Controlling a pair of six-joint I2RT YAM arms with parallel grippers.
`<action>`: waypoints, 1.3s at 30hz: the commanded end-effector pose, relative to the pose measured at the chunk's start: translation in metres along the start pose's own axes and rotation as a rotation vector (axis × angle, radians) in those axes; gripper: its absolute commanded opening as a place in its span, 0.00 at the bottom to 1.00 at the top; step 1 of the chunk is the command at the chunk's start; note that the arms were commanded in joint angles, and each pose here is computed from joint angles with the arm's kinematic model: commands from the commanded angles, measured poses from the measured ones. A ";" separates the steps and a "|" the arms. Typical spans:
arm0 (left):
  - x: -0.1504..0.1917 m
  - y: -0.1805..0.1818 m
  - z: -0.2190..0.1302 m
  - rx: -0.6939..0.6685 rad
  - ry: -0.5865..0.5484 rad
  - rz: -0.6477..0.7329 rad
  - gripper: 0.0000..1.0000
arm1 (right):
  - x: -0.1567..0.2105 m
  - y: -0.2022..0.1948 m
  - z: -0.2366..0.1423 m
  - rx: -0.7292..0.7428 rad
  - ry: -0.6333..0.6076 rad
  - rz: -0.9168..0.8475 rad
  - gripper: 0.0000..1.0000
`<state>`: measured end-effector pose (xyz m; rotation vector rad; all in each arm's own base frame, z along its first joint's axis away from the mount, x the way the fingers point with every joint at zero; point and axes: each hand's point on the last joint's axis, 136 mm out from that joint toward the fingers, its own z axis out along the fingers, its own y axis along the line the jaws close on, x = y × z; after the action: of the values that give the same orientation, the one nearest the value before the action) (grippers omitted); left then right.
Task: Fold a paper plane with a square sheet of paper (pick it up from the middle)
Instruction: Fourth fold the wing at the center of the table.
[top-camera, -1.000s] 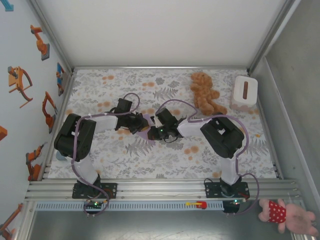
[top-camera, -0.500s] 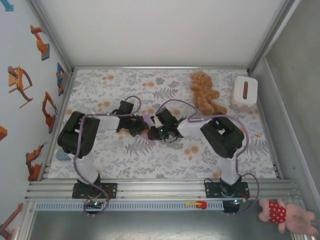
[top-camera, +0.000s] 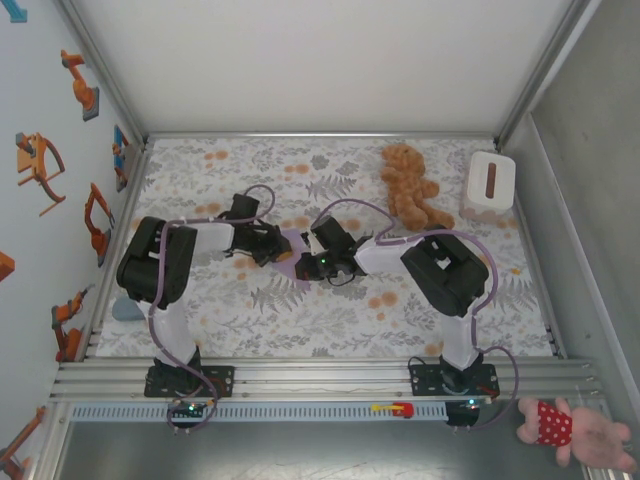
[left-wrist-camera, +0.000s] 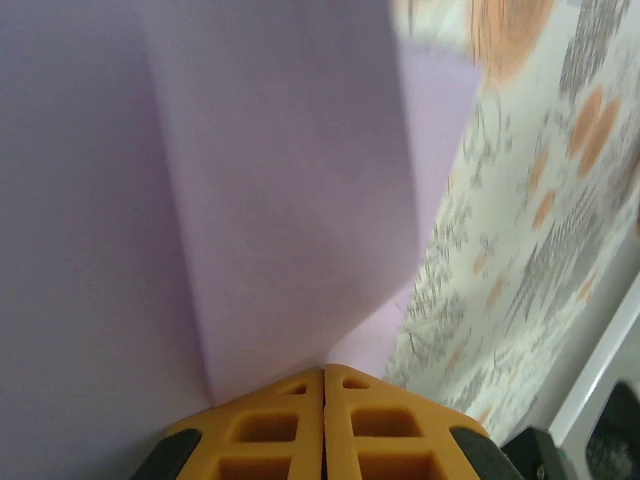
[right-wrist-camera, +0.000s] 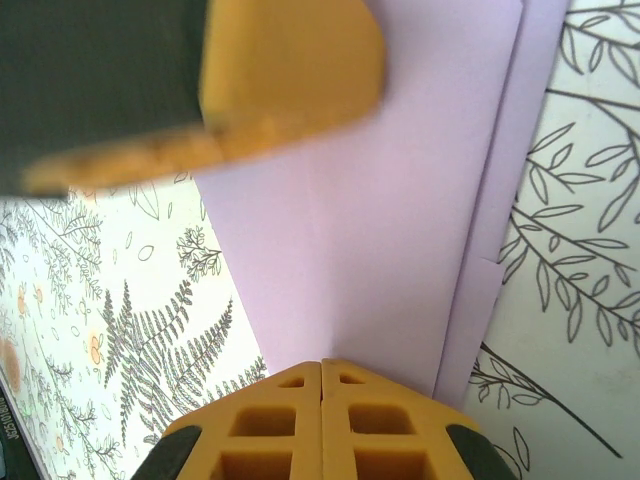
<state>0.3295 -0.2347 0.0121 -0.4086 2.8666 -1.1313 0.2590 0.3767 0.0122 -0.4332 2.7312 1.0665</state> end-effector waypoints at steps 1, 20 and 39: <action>-0.041 0.033 -0.014 -0.114 -0.117 -0.014 0.07 | 0.102 -0.093 0.004 0.316 0.291 0.166 0.00; -0.105 0.022 -0.070 -0.070 -0.251 -0.028 0.07 | 0.097 -0.087 0.005 0.293 0.281 0.169 0.00; -0.014 -0.014 -0.009 -0.077 -0.091 0.076 0.07 | 0.091 -0.077 0.005 0.251 0.266 0.162 0.00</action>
<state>0.3335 -0.2387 0.0290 -0.3171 2.8311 -1.0107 0.2589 0.3775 0.0132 -0.4371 2.7191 1.0788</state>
